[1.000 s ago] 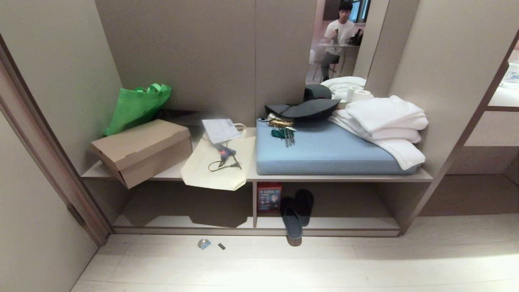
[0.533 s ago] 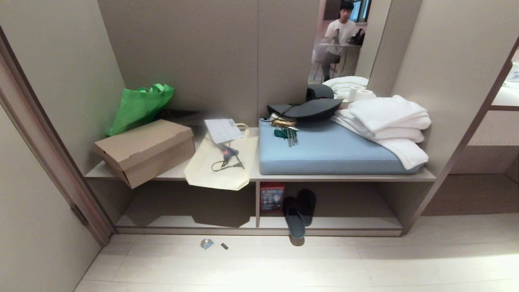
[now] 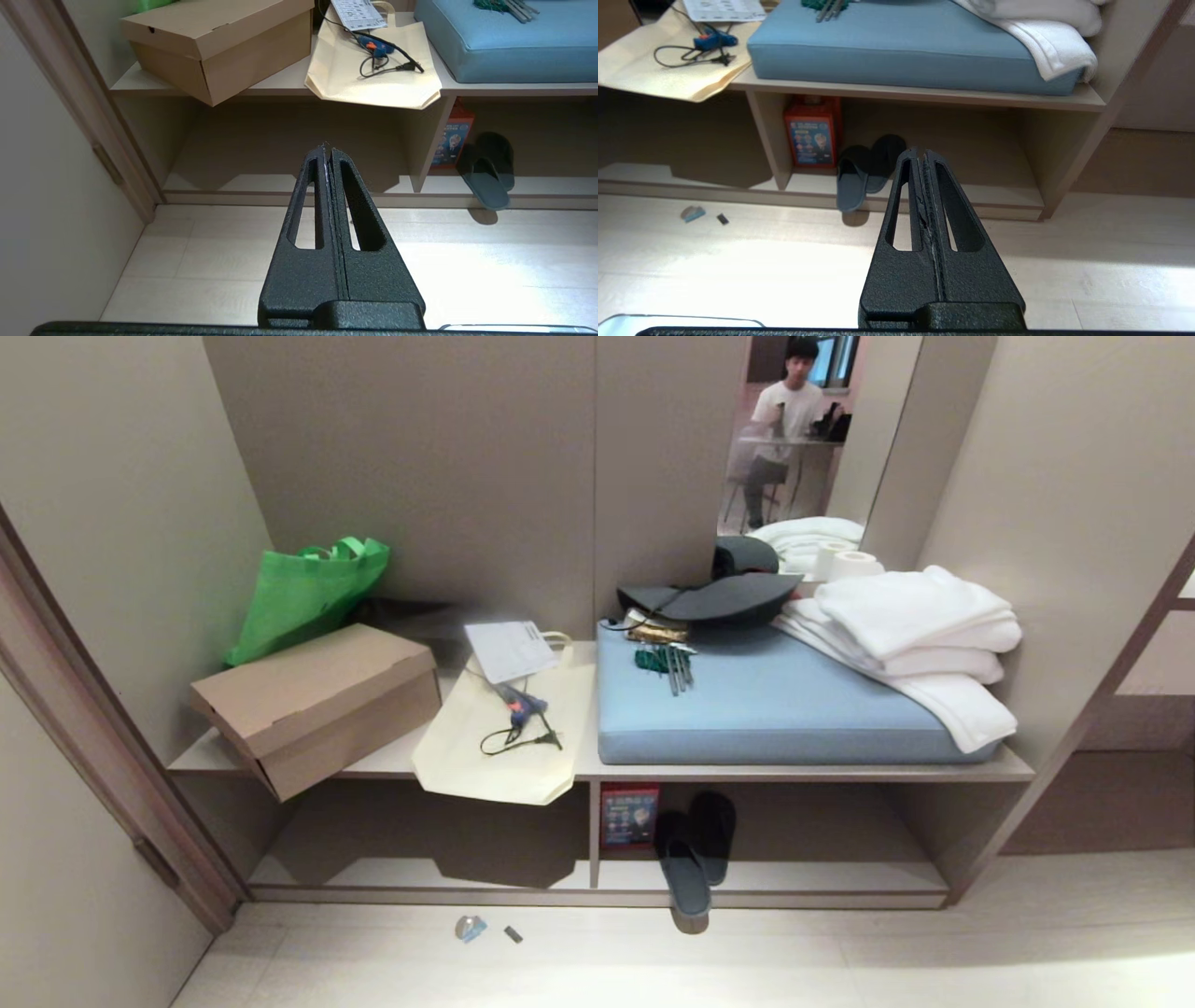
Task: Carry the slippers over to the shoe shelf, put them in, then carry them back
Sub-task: Pick up the slippers in the shoe cabinet
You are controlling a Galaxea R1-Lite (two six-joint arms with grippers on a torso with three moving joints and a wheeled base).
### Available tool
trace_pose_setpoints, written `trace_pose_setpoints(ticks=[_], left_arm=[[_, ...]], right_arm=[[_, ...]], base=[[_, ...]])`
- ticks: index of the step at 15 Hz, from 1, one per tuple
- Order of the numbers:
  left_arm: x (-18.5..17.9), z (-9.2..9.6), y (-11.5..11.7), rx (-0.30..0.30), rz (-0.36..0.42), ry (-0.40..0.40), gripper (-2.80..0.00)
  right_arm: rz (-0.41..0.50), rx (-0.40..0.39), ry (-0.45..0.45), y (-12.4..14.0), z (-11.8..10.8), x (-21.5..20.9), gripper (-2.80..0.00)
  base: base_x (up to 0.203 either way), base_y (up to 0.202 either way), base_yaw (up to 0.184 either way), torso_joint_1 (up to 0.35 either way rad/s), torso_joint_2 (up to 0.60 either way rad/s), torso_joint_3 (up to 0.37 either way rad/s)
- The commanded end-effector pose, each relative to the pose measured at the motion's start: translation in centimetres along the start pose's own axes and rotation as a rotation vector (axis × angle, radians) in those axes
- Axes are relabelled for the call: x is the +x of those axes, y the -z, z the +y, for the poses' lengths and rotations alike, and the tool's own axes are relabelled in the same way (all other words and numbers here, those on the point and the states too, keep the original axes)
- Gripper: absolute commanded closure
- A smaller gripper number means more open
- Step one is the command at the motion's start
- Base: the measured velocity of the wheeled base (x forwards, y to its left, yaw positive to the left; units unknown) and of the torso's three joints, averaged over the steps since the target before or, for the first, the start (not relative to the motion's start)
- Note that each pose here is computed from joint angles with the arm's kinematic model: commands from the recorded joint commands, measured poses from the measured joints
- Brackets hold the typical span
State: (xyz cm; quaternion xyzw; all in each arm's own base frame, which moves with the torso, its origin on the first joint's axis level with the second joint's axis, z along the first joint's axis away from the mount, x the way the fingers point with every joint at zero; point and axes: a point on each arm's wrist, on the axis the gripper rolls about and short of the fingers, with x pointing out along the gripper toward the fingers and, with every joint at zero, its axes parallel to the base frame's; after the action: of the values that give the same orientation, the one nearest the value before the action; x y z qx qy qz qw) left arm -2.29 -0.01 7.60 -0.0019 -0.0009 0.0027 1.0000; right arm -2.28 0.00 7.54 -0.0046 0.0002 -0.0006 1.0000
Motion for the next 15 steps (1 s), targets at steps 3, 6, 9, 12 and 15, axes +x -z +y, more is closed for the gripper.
trace_pose_setpoints(ticks=[3, 6, 9, 12, 15], left_arm=[[0.01, 0.00, 0.00, -0.001, 0.002, -0.001, 0.00], [0.00, 0.00, -0.01, -0.001, -0.001, -0.001, 0.00], [0.00, 0.00, -0.01, -0.001, -0.001, -0.001, 0.00], [0.01, 0.00, -0.04, -0.001, -0.003, -0.001, 0.00], [0.01, -0.01, -0.02, -0.002, -0.004, 0.001, 0.00]], right_arm=[[0.001, 0.000, -0.001, -0.01, 0.00, 0.01, 0.00], [0.001, 0.000, 0.000, -0.01, 0.00, 0.01, 0.00], [0.001, 0.000, -0.001, -0.01, 0.00, 0.01, 0.00], [0.001, 0.000, -0.001, -0.01, 0.00, 0.01, 0.00], [0.001, 0.000, 0.000, -0.01, 0.00, 0.01, 0.00]], base=[[0.192, 0.000, 0.001, 0.001, 0.00, 0.002], [0.193, 0.000, 0.002, 0.002, 0.00, 0.002], [0.109, 0.000, -0.001, 0.001, 0.00, 0.001], [0.000, 0.000, 0.000, 0.000, 0.00, 0.000], [0.000, 0.000, 0.000, 0.000, 0.00, 0.000]])
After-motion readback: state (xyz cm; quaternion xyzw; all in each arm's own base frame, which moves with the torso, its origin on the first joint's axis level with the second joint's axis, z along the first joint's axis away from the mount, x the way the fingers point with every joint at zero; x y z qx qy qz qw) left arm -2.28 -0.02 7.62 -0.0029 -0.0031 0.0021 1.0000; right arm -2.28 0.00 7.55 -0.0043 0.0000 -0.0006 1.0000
